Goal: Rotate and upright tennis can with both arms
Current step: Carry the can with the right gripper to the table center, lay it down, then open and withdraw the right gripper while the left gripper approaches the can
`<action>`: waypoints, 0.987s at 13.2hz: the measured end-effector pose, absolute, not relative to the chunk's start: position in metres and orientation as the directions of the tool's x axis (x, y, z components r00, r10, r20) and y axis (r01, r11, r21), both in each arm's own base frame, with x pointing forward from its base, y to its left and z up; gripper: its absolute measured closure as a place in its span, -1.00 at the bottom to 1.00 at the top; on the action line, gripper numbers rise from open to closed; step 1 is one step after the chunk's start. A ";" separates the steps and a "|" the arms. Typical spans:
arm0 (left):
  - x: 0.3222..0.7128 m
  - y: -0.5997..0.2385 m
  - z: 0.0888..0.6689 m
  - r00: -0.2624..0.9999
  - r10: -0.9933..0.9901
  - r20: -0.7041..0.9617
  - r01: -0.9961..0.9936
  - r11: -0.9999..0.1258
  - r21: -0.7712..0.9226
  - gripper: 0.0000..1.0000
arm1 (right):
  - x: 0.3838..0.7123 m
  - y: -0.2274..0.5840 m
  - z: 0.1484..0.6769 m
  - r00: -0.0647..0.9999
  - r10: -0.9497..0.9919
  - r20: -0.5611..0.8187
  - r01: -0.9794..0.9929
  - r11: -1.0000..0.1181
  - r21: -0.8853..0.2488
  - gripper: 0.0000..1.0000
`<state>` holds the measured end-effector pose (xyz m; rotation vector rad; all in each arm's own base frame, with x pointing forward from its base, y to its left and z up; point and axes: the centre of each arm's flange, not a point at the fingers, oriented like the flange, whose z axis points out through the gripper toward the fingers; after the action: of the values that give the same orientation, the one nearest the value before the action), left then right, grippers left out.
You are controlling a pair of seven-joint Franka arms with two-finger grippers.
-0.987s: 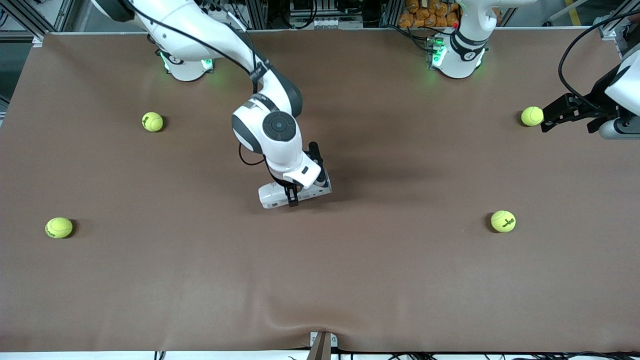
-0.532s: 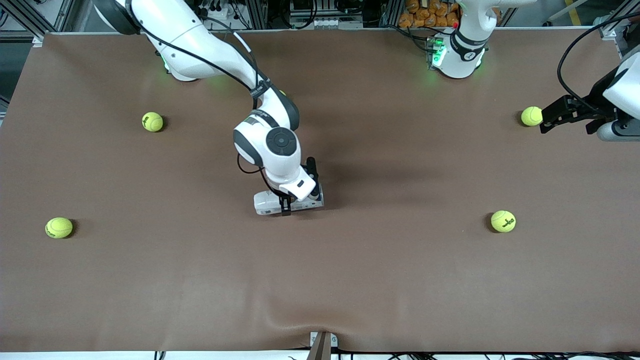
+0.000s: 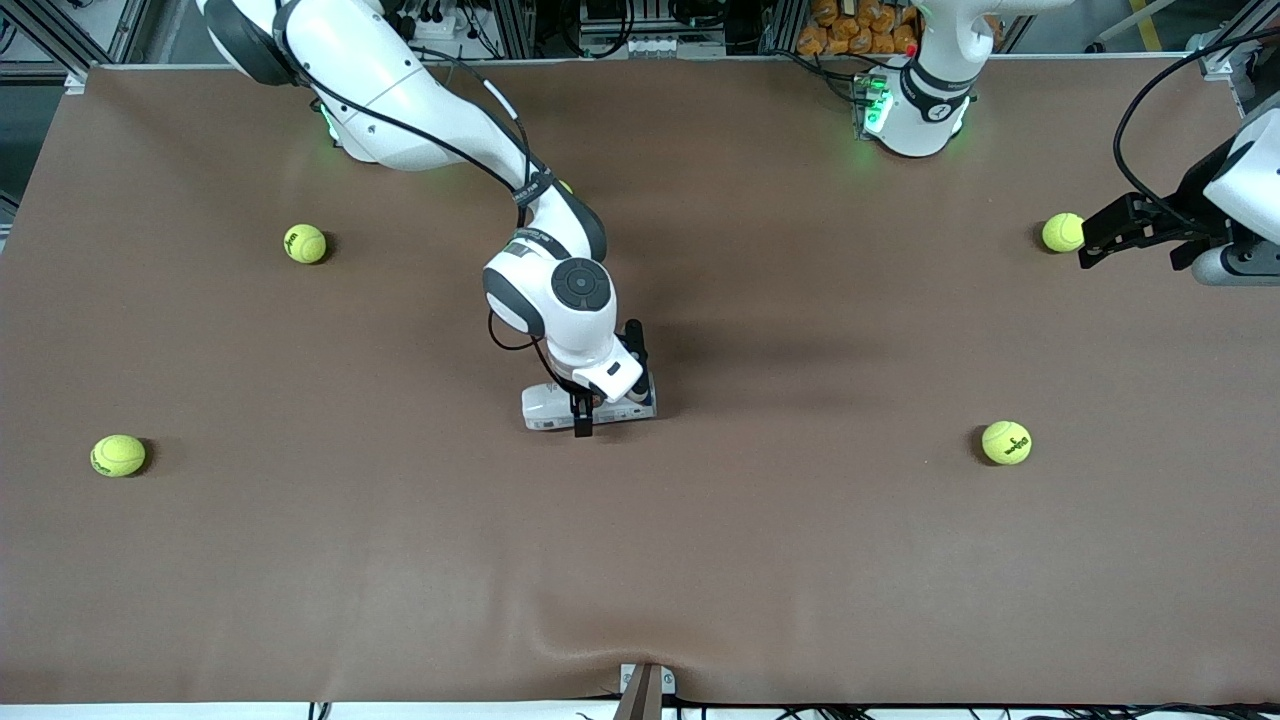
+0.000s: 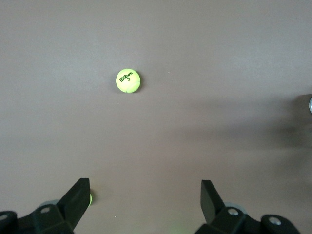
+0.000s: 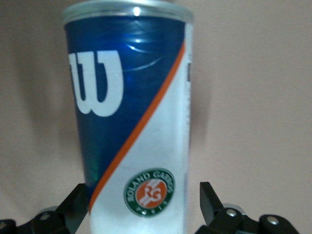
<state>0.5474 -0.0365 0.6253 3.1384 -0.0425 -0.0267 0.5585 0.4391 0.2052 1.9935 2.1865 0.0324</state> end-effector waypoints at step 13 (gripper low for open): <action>0.578 -0.039 0.569 0.990 0.027 -0.141 0.075 -0.935 0.348 -1.00 | 0.598 0.369 0.395 0.264 0.964 -0.015 0.957 -0.260 0.129 -1.00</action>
<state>0.5780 -0.0393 0.5688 2.7744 0.0728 -0.1897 0.5979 0.3686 0.3949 2.4066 1.8380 0.1005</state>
